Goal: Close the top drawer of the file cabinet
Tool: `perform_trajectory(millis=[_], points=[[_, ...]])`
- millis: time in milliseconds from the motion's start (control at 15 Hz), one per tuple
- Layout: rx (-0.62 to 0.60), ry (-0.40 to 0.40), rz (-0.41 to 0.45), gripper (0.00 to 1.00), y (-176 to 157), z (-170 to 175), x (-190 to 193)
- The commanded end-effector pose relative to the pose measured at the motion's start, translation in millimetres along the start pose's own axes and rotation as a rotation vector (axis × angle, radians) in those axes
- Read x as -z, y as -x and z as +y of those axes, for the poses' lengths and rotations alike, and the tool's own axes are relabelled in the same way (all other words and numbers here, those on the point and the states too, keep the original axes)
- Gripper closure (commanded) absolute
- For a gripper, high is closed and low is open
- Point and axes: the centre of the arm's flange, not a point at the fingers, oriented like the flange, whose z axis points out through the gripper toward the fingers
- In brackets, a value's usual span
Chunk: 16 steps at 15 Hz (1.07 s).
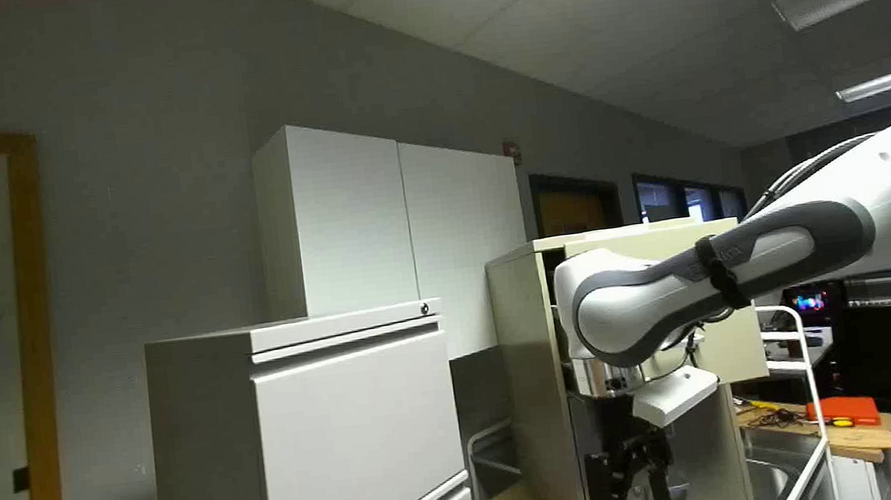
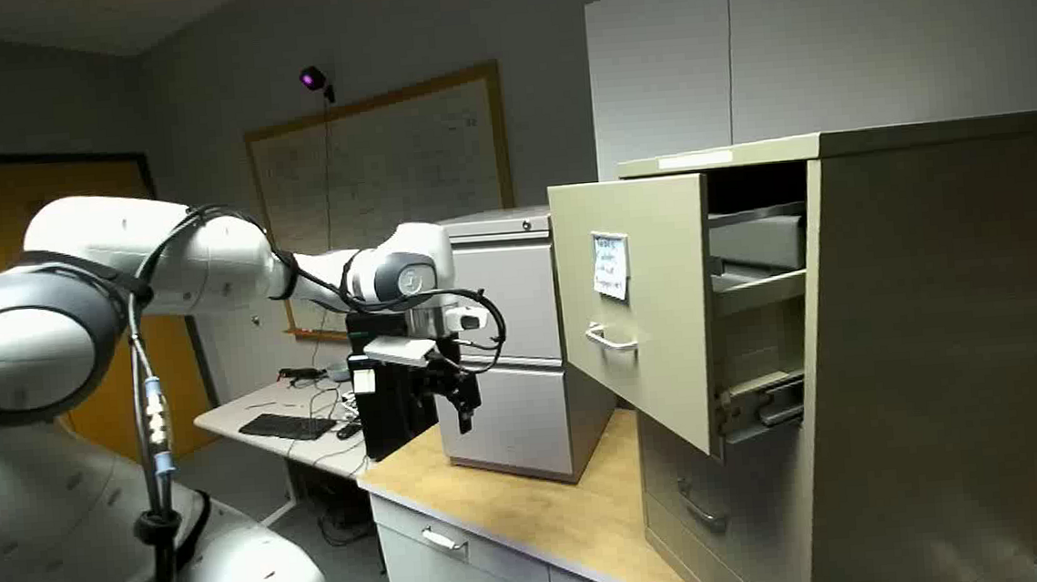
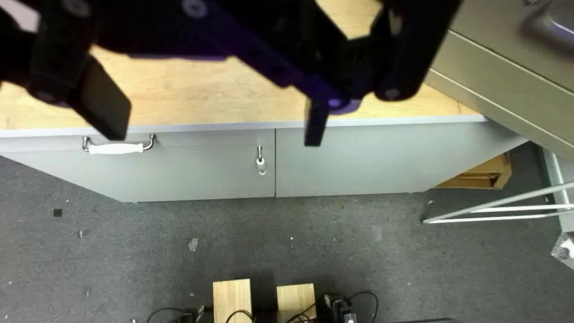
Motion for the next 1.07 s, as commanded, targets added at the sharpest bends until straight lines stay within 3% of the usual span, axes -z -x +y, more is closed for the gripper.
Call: perform_trajectory(millis=[0, 467, 667, 867, 933, 1000], points=[[0.000, 0.000, 0.003, 0.00, -0.3, 0.0, 0.7], [0.000, -0.001, 0.009, 0.00, -0.4, 0.0, 2.6], [-0.037, 0.035, 0.012, 0.00, -5.8, 1.8, 1.8], [-0.132, 0.119, 0.073, 0.00, -13.8, 9.8, 9.0], [-0.179, 0.144, 0.105, 0.25, -16.0, 14.0, 13.7], [-0.218, 0.164, 0.135, 0.25, -17.8, 18.4, 19.2]])
